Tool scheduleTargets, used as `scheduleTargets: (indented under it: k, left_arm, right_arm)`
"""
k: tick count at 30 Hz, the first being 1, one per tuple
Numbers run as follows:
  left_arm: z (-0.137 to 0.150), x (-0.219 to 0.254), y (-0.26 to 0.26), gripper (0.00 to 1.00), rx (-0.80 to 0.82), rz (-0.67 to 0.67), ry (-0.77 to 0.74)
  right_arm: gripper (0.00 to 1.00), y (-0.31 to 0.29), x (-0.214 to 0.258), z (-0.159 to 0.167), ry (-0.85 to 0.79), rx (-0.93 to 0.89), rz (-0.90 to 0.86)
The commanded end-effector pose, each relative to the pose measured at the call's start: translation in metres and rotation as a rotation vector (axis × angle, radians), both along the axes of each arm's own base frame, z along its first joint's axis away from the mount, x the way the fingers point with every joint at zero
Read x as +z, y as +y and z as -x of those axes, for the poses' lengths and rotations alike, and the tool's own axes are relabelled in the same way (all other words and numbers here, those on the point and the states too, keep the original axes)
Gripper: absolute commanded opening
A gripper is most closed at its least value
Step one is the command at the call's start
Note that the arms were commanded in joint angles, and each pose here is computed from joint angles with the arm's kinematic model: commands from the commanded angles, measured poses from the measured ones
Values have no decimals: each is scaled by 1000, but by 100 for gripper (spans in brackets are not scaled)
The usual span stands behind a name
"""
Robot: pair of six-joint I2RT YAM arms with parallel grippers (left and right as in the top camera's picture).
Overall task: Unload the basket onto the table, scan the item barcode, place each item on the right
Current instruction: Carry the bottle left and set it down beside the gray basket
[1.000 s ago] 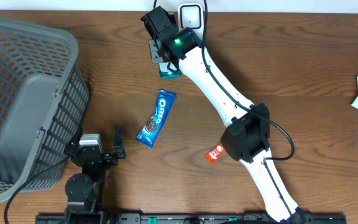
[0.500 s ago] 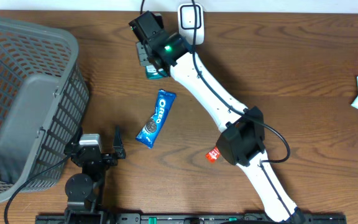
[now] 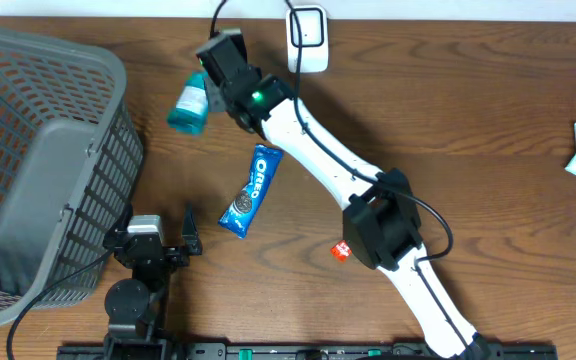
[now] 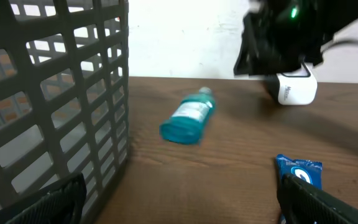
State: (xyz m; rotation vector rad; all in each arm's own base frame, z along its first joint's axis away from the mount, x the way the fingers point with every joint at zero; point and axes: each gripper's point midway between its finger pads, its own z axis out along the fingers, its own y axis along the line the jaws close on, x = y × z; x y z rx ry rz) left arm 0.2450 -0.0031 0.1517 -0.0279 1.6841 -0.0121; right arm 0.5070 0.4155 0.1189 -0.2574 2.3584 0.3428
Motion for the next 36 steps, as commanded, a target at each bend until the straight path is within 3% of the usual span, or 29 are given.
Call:
scheduleTargets:
  k: [1,3,4,9,14,19,21,26,28,29,32,33,34,36]
  left_arm:
    - [1,-18,3,98,18,-20,56]
    - [1,-18,3,98,18,-20,56]
    - [1,-18,3,98,18,-20,56]
    - [1,-18,3,98,18,-20,56]
    - [1,-18,3,98,18,-20,56]
    - [1,-18,3,98,18,-20,56]
    - [1,-18,3,98,18,-20,56]
    - [1,-18,3,98,18,-20,56]
    - [1,-18,3,98,18,-20,56]
    - [1,-18,3,98,18,-20,56]
    - [1,-18,3,98,18,-20,56]
    - [1,-18,3,98,18,-20,56]
    - [1,-18,3,98,18,-20,56]
    - [1,-18,3,98,18,-20,56]
  right_arm:
    - [41,5,3,3,-12,8,-1]
    - [68,5,3,3,-12,9,-1]
    - [76,6,2,4,-5,19,-1]
    - [90,9,-7,16,49,91,12]
    - [99,10,-1,10,75,-17,-98]
    - [99,9,5,-7,68,-173,-234]
    - [99,15,8,-13,36,-152,-257]
    - [99,53,16,-26,-145,115,-256]
    - [93,56,11,-34,-174,99,-272]
    - [85,58,9,-38,-192,92,-285]
    - [21,67,3,-48,-254,95,-338]
    - [11,70,4,-50,-273,97,-354]
    - [1,72,6,-52,-295,96,-370]
    - [1,79,10,-55,-351,104,-407]
